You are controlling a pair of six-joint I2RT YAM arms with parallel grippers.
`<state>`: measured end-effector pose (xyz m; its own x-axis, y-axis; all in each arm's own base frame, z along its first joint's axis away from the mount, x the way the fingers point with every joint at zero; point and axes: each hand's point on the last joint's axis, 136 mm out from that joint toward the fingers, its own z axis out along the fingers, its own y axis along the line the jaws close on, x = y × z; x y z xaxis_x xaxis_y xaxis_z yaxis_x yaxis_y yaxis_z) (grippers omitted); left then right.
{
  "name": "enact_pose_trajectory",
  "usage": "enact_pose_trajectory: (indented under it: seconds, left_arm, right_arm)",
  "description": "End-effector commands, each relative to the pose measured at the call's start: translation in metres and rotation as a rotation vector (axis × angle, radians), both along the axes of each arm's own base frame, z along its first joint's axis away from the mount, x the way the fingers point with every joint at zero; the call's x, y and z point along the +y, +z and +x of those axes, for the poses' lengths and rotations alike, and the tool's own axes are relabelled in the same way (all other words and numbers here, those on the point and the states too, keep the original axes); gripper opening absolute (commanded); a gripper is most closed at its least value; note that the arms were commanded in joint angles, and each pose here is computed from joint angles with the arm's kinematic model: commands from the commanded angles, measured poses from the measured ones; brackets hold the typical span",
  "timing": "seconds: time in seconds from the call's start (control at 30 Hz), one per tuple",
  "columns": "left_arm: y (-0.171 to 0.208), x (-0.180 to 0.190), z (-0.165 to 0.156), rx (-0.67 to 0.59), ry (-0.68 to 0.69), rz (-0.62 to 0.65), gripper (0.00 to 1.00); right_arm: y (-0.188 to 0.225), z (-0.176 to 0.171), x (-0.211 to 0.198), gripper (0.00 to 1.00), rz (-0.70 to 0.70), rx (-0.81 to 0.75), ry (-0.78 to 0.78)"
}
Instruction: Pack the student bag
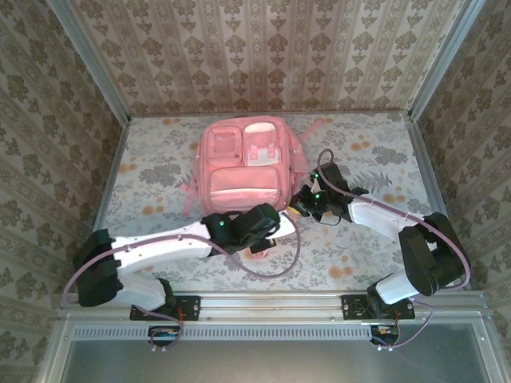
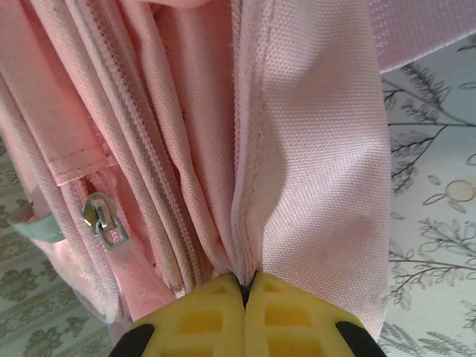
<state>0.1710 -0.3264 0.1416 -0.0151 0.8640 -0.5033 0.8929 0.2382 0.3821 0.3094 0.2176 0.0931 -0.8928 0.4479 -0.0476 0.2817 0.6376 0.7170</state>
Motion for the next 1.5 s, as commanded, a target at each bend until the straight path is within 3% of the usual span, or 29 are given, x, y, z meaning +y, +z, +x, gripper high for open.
enact_pose_trajectory:
  seconds: [0.0, 0.23, 0.6, 0.87, 0.93, 1.03, 1.1, 1.27, 1.47]
  left_arm:
    - [0.011, -0.02, -0.023, 0.077, -0.143, 0.049, 0.0]
    - [0.002, -0.024, -0.043, 0.236, -0.142, 0.125, 0.0]
    - [-0.017, 0.018, -0.057, 0.254, -0.078, 0.156, 0.0]
    - [-0.011, 0.031, -0.056, 0.224, -0.05, 0.121, 0.0]
    - [-0.005, 0.027, -0.055, 0.214, -0.052, 0.082, 0.0]
    - [0.011, 0.015, -0.049, 0.183, -0.056, 0.022, 0.0]
    - [0.023, 0.008, -0.046, 0.16, -0.064, -0.004, 0.0]
    - [0.045, 0.013, -0.041, 0.1, -0.071, -0.019, 0.0]
    - [0.049, 0.028, -0.043, 0.078, -0.065, -0.031, 0.0]
  right_arm:
    - [0.007, 0.018, -0.007, 0.01, -0.074, -0.068, -0.016]
    - [0.002, 0.021, -0.034, 0.0, -0.207, -0.067, -0.07]
    - [-0.021, 0.028, -0.081, 0.0, -0.23, -0.003, -0.249]
    - [-0.018, 0.033, -0.087, 0.0, -0.203, -0.015, -0.254]
    - [-0.008, 0.035, -0.073, 0.07, -0.146, -0.049, -0.207]
    - [0.019, 0.03, -0.039, 0.42, -0.017, -0.088, -0.082]
    - [0.037, 0.019, -0.026, 0.54, 0.011, -0.109, -0.035]
    - [0.071, -0.014, -0.012, 0.6, 0.055, -0.12, 0.03]
    - [0.071, -0.046, 0.009, 0.52, 0.09, -0.092, 0.1]
